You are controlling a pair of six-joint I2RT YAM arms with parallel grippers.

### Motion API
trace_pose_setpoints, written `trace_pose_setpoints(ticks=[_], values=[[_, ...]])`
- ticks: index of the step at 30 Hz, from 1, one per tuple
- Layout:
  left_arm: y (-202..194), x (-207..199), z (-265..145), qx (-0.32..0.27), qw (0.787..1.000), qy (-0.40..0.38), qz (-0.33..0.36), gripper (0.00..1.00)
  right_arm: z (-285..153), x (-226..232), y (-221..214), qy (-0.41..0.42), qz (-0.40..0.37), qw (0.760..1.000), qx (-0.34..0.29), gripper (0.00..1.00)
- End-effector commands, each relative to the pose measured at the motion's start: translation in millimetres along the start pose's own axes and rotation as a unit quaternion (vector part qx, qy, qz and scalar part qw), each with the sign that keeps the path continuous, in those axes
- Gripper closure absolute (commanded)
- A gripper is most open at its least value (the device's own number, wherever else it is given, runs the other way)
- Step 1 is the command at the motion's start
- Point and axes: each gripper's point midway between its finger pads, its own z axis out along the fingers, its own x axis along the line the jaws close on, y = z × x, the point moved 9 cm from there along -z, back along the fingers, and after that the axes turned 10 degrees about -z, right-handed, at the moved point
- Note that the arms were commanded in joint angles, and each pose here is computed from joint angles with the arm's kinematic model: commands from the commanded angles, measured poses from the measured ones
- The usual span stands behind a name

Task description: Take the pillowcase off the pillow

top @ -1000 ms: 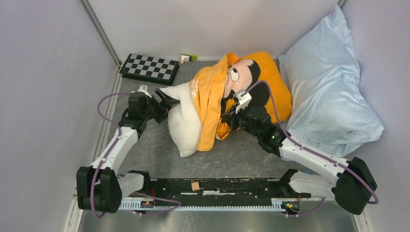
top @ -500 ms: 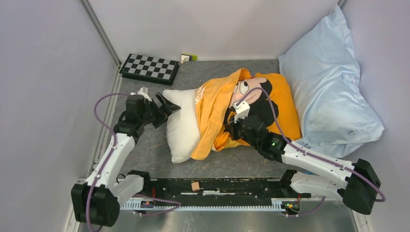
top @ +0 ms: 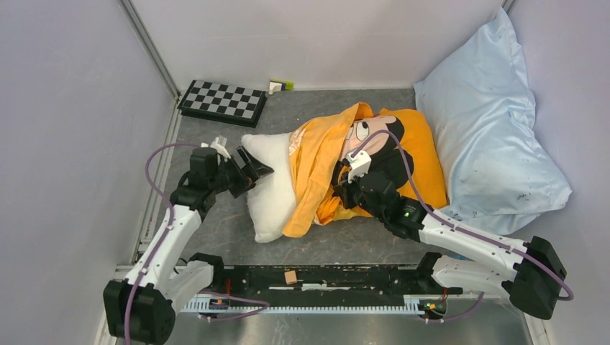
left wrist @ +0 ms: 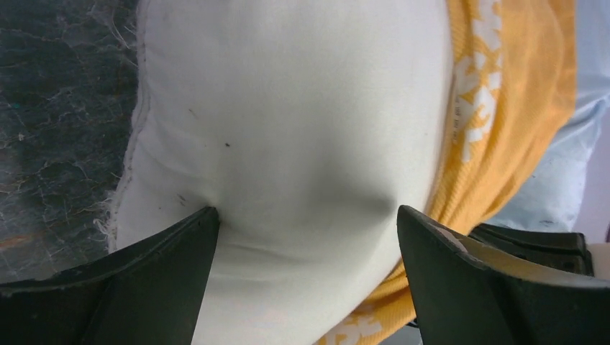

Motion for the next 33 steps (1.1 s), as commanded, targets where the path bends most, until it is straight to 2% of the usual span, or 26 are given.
trace_pose_setpoints(ticks=[1, 3, 4, 5, 6, 8, 10, 14, 18, 21, 25, 26, 28, 33], values=[[-6, 8, 22, -0.004, 0.997, 0.07, 0.026, 0.0, 1, 1, 12, 0.008, 0.003, 1.0, -0.017, 0.99], [-11, 2, 34, 0.006, 0.995, 0.087, 0.043, 0.0, 2, 1, 12, 0.006, 0.001, 1.0, -0.015, 0.99], [-13, 0, 48, 0.013, 0.992, 0.108, 0.064, 0.05, 2, -2, 10, -0.009, -0.001, 1.0, -0.01, 1.0], [-10, 1, 50, 0.004, 0.991, 0.115, 0.069, 0.15, 1, -3, 10, -0.017, -0.001, 1.0, -0.01, 1.0], [-8, 2, 51, -0.009, 0.99, 0.12, 0.076, 0.26, 0, -6, 10, -0.03, -0.002, 0.999, -0.011, 1.0], [2, 3, 47, -0.062, 0.985, 0.133, 0.089, 0.63, -2, -14, 9, -0.07, -0.001, 0.997, -0.011, 1.0], [11, 4, 43, -0.123, 0.978, 0.142, 0.091, 0.95, -1, -26, 8, -0.109, -0.001, 0.994, -0.004, 1.0], [32, 5, 30, -0.208, 0.957, 0.182, 0.089, 0.98, -6, -71, 7, -0.208, 0.028, 0.977, 0.034, 1.0], [56, 27, 16, -0.233, 0.948, 0.214, 0.044, 0.98, -34, -115, 2, -0.315, 0.064, 0.947, 0.029, 1.0], [63, 41, 9, -0.256, 0.944, 0.21, -0.004, 0.98, -59, -138, -4, -0.397, 0.091, 0.913, 0.01, 1.0], [66, 52, -9, -0.323, 0.919, 0.22, -0.056, 0.98, -82, -155, -15, -0.518, 0.137, 0.844, 0.024, 1.0], [66, 54, -14, -0.335, 0.914, 0.22, -0.062, 0.98, -84, -156, -16, -0.525, 0.145, 0.838, 0.02, 1.0], [67, 52, -20, -0.346, 0.912, 0.212, -0.064, 0.98, -82, -155, -14, -0.506, 0.149, 0.849, 0.007, 1.0], [71, 42, -24, -0.329, 0.919, 0.215, -0.033, 0.98, -75, -146, 0, -0.411, 0.111, 0.905, -0.023, 0.99]])
